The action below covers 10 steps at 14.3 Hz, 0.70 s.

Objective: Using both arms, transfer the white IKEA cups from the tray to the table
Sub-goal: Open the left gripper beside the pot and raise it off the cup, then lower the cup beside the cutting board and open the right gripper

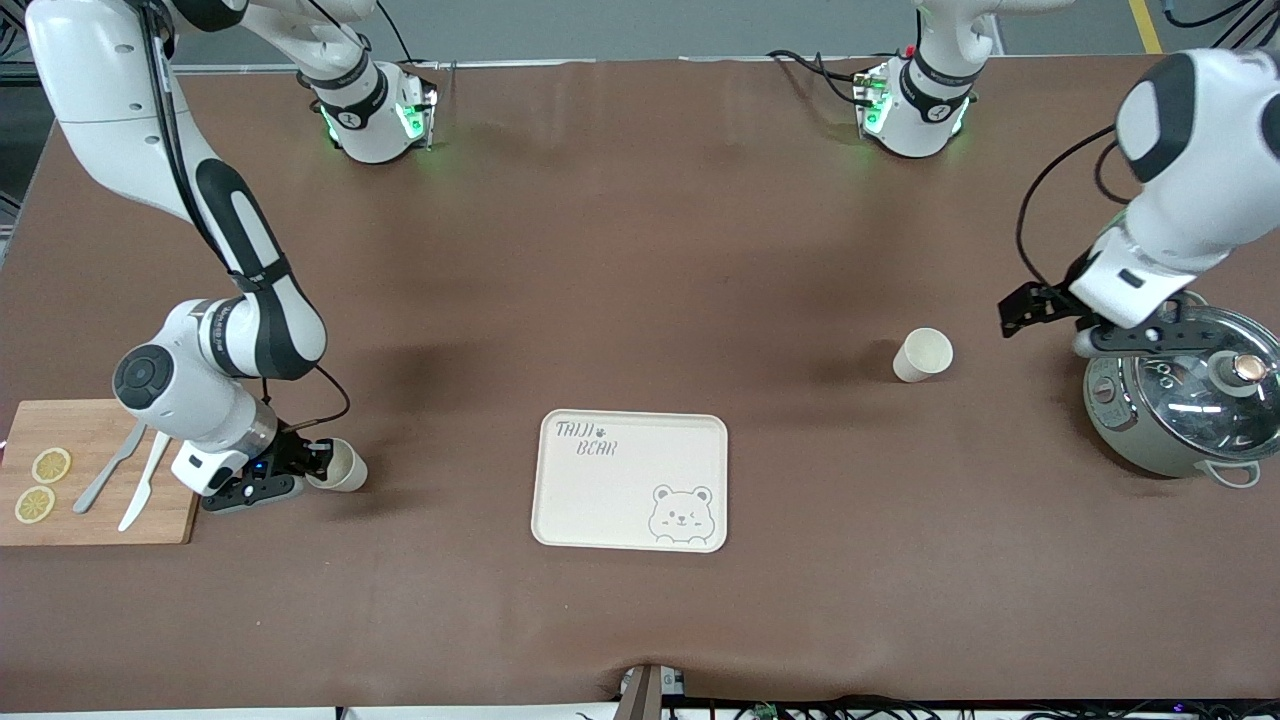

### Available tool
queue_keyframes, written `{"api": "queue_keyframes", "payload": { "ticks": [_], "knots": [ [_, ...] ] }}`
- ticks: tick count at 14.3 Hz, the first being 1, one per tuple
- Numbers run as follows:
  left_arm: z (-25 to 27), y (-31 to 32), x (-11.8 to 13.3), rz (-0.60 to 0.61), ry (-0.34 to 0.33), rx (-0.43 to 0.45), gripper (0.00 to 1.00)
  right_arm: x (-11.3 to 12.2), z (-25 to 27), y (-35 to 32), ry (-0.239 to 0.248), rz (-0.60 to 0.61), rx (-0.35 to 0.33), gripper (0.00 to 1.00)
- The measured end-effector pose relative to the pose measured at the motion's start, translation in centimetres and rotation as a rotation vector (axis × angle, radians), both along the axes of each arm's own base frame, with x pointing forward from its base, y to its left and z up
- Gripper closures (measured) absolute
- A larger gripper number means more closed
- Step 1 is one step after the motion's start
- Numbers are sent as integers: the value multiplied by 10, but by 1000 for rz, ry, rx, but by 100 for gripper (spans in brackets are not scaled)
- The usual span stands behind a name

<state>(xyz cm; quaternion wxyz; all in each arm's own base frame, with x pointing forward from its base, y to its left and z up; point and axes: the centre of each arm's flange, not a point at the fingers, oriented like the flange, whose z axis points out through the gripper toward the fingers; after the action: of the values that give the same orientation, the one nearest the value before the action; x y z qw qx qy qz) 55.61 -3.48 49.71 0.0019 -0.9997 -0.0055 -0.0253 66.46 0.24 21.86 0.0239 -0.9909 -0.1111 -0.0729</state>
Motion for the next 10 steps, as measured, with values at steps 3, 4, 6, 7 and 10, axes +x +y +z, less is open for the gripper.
{"api": "queue_keyframes", "payload": {
  "ticks": [3,4,6,7,10],
  "knots": [
    [42,2,8,4,-10,-1,0,0,-2,0,-1,0,0,96],
    [54,1,10,4,-5,-1,0,0,-3,0,-2,0,0,96],
    [76,1,15,-5,-5,-1,0,0,-3,0,-2,0,0,96],
    [83,0,17,-18,-7,-1,0,0,-3,0,-2,0,0,96],
    [96,0,19,-74,1,2,0,0,-3,0,-3,0,0,96]
  ]
}}
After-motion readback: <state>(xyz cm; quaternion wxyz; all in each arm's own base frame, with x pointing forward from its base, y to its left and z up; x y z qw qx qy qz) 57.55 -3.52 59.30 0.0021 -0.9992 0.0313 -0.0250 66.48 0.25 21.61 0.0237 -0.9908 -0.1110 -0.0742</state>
